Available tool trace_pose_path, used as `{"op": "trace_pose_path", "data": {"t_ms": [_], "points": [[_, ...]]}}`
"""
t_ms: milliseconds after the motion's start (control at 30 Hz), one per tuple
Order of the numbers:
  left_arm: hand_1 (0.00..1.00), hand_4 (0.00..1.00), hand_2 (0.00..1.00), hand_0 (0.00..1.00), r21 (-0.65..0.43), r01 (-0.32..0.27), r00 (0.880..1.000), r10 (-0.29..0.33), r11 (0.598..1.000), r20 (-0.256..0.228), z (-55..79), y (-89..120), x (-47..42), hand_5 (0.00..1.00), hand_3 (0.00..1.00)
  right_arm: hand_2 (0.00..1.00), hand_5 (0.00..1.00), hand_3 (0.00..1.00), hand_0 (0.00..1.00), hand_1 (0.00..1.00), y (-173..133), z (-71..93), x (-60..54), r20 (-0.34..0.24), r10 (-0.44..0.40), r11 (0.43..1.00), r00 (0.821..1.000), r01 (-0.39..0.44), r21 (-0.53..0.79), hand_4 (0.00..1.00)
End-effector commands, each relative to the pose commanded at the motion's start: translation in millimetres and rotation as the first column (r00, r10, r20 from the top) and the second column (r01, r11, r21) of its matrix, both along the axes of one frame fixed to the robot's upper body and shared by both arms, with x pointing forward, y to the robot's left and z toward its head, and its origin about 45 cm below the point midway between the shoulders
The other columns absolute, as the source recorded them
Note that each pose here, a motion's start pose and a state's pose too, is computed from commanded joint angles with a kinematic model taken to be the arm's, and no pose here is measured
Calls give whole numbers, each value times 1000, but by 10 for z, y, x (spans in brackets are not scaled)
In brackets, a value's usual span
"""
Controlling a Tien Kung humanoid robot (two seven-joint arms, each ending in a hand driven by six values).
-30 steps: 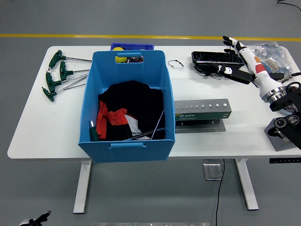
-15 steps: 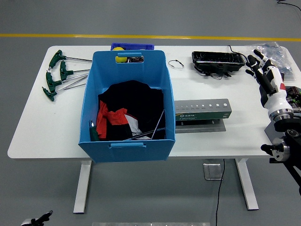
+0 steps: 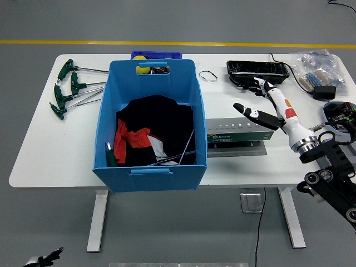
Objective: Lift tool from toolbox,place it in box,lift tool from toolbox,place it in box
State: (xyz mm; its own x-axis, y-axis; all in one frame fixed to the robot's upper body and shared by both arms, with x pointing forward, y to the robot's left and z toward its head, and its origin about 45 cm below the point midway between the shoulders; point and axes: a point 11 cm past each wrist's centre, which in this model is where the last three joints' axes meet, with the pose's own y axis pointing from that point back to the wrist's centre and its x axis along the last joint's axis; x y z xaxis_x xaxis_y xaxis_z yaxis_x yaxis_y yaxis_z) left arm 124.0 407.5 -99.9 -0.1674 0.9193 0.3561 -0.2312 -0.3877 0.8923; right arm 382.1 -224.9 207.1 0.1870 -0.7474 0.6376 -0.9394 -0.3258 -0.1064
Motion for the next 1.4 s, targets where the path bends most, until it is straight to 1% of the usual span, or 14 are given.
{"op": "trace_pose_path", "data": {"t_ms": [67,167,200,367,467,533,600,700,833,1000,1133,1233,1400], "points": [[859,724,835,866,0,-2,1000,2,1000,1,2,3,4,547,612,865,693,900,856,826,103,52,-9,41,60,994,997,-56,-89,998],[859,724,835,866,0,-2,1000,2,1000,1,5,5,11,547,612,865,693,900,856,826,267,108,-32,84,157,965,984,-135,-223,998],[858,724,834,865,0,-3,1000,3,1000,1,5,6,12,548,612,860,705,892,849,822,312,121,-35,89,181,956,979,-154,-249,998],[858,724,834,865,1,-3,1000,3,1000,-1,5,6,9,548,612,860,705,892,849,822,521,143,-52,88,279,909,956,-234,-344,998],[858,724,834,866,1,-1,1000,1,1000,-4,4,6,6,548,612,858,707,881,849,823,579,137,-32,83,301,888,950,-248,-387,998],[858,724,834,866,2,1,1000,-1,1000,-5,2,6,1,548,612,858,707,881,849,823,567,133,3,79,290,889,954,-238,-390,998],[858,724,834,866,2,2,1000,-2,1000,-6,1,8,-6,548,612,858,707,881,849,823,506,131,55,73,257,903,964,-213,-374,998],[858,724,835,866,3,4,1000,-3,1000,-8,1,10,-10,548,612,858,709,882,848,823,398,114,102,55,213,918,976,-180,-354,998],[858,725,835,866,3,5,1000,-5,1000,-10,-3,10,-23,549,612,859,714,885,854,821,310,75,99,19,168,937,986,-154,-315,998],[857,725,835,866,3,10,1000,-10,1000,-18,-9,10,-47,548,613,862,720,882,854,821,315,44,61,-14,140,945,990,-138,-295,998],[857,725,835,866,2,15,1000,-15,1000,-25,-17,6,-70,548,613,862,720,882,854,821,228,3,99,-31,82,950,996,-87,-300,998],[856,726,835,863,3,15,999,-15,1000,-29,-22,9,-94,551,613,863,721,887,855,823,96,-72,140,-51,27,955,998,-41,-295,998],[856,726,835,863,2,18,999,-18,1000,-36,-30,4,-121,551,613,863,721,887,855,823,-105,-270,190,-87,-47,953,995,18,-303,998]]}}
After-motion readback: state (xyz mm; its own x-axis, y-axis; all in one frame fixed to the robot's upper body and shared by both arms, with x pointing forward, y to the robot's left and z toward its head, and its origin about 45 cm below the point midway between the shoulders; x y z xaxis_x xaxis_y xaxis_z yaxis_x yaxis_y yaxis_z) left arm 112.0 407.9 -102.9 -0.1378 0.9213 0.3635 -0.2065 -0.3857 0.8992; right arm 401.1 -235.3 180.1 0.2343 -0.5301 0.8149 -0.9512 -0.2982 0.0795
